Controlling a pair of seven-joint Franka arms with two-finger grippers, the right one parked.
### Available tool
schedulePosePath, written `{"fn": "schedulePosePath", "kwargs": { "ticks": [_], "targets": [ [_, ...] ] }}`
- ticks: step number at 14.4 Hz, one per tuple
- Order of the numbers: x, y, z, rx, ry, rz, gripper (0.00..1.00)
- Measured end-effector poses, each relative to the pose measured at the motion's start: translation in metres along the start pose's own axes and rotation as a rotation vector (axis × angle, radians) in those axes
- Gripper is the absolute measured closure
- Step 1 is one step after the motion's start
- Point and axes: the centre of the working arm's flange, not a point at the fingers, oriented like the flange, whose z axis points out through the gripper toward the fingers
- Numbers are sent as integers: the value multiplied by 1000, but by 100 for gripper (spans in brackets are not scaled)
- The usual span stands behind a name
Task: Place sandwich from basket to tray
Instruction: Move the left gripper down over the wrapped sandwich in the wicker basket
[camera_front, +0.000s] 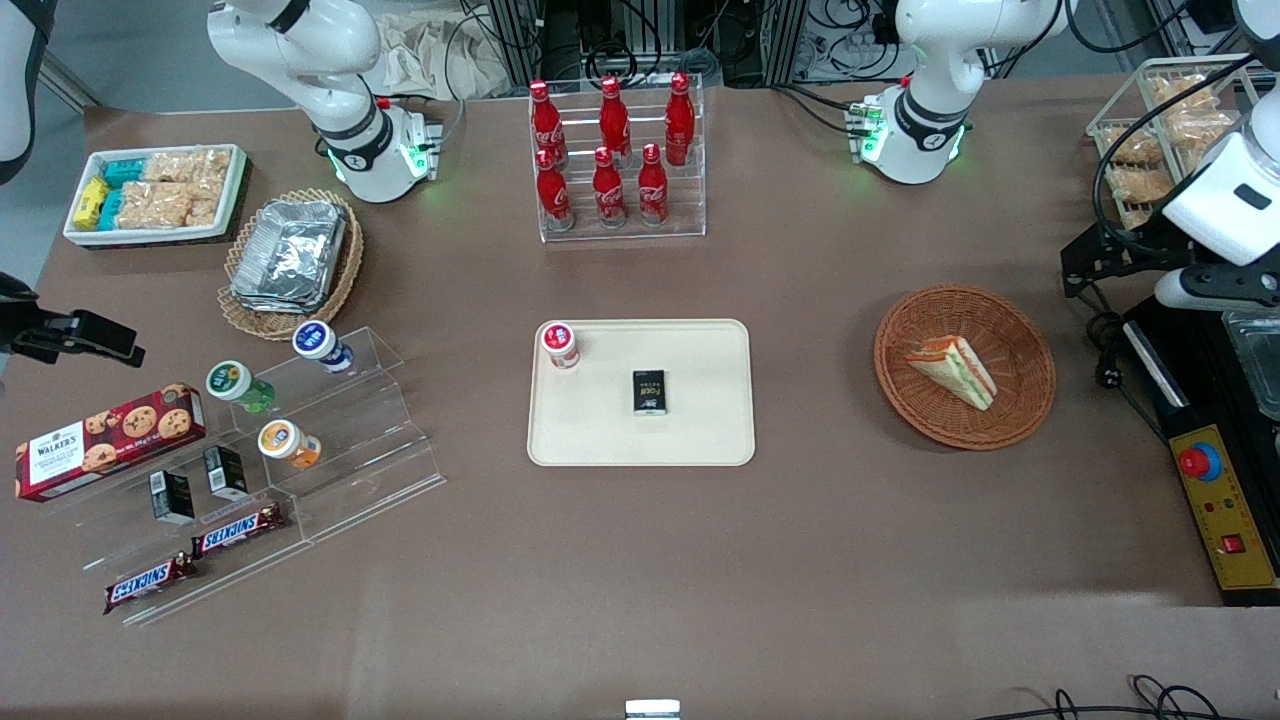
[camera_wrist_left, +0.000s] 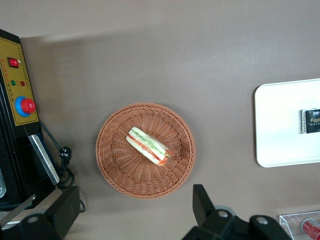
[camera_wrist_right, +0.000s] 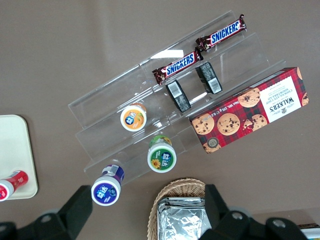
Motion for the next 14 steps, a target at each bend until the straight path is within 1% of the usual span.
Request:
{"fn": "schedulePosePath", "kwargs": {
  "ticks": [2,4,6,8,12,14],
  "targets": [
    [-1,-1,1,-1,-7,-1,0],
    [-3,-2,3,-2,-32,-9,0],
    [-5,-2,11,-3,-59,-59,0],
    [-4,-1,27,0,-78,-152,0],
    [1,10,80,9,-55,-392,0],
    [-8,14,114,20,-75,-496,0]
  ]
}}
